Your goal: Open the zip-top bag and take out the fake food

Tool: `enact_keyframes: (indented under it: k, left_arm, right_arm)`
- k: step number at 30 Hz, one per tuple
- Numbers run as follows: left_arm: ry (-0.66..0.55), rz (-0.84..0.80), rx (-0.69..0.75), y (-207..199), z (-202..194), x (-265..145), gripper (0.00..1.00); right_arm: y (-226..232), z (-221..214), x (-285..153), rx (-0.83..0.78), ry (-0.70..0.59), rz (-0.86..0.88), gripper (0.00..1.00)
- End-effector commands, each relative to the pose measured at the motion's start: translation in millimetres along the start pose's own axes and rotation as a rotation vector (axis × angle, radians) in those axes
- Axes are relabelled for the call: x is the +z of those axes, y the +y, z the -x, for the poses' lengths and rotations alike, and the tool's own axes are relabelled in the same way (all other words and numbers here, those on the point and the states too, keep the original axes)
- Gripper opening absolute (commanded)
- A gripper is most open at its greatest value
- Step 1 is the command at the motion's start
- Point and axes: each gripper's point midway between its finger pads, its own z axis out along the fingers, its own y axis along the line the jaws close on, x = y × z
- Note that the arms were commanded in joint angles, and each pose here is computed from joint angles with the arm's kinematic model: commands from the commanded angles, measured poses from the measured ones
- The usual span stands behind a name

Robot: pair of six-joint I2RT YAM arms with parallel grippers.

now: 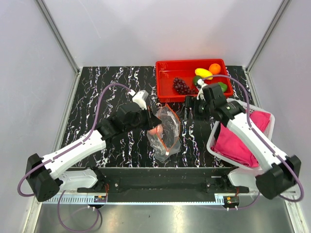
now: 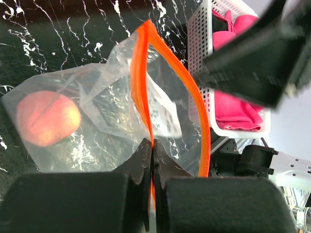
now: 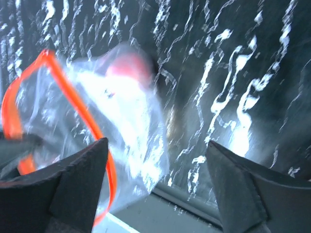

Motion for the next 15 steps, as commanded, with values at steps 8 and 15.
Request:
enact_keyframes:
  k: [8,15]
  left_arm:
    - [-0.051,-0.076,-0.029,-17,14,1,0.0]
    - [-0.038,-0.092,-0.048,-19,11,5,0.0]
  right_arm:
    - [81,-22,-68,0.042,-0.032,0.257,0.7]
    - [96,-14,-49,0.157,-0.027,0.236,0.65]
